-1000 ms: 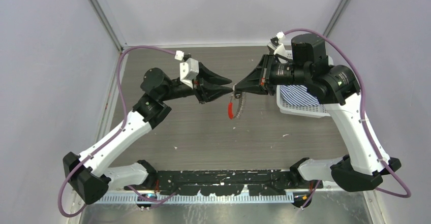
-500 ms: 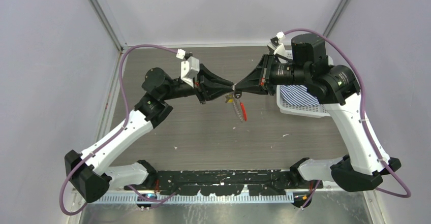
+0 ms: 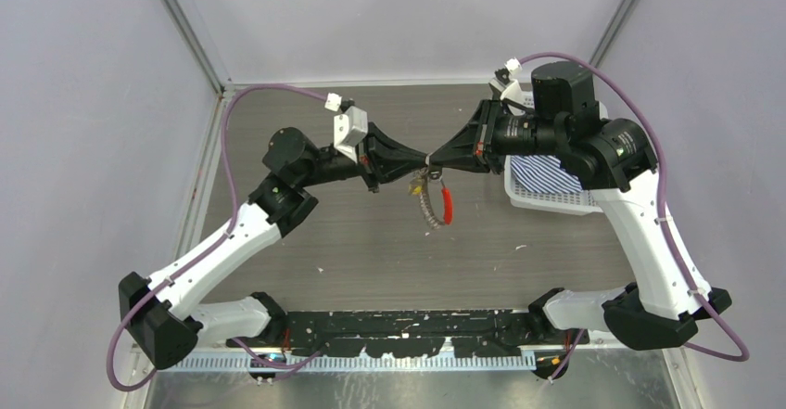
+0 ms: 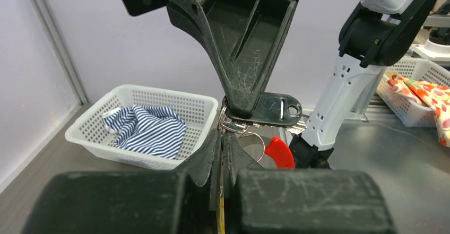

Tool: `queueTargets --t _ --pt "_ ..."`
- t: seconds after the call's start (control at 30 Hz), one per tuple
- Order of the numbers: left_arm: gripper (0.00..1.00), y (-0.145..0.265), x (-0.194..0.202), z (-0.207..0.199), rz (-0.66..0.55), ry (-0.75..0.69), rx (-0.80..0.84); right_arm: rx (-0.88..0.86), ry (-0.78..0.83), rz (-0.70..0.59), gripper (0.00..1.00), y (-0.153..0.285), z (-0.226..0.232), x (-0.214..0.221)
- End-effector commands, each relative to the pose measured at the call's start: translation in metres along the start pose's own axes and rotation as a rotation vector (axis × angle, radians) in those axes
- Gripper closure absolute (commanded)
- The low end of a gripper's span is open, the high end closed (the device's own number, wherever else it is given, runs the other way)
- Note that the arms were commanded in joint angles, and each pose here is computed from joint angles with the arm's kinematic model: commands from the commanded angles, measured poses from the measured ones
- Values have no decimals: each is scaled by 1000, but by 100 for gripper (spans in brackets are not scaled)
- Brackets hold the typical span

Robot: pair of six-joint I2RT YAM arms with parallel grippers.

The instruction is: Remove the keys from the keyring

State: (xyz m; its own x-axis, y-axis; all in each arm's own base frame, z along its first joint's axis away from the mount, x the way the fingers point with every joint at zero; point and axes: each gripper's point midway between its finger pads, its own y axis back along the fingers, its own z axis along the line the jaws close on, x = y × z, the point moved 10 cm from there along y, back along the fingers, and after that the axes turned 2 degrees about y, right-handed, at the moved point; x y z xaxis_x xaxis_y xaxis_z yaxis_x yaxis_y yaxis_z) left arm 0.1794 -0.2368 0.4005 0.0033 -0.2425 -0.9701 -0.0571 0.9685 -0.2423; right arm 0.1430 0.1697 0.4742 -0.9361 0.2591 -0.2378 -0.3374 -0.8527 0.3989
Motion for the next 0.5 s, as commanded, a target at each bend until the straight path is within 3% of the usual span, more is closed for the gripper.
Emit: queueTargets --t 0.0,0.2,0.47 --pt "100 3 -8 -6 -68 -47 -44 -39 78 -57 99 14 13 2" --pt "100 16 -11 -11 -149 -82 -132 44 84 -117 99 19 3 1" --pt "100 22 -9 -14 -192 -100 -151 49 73 -101 99 15 -5 -1"
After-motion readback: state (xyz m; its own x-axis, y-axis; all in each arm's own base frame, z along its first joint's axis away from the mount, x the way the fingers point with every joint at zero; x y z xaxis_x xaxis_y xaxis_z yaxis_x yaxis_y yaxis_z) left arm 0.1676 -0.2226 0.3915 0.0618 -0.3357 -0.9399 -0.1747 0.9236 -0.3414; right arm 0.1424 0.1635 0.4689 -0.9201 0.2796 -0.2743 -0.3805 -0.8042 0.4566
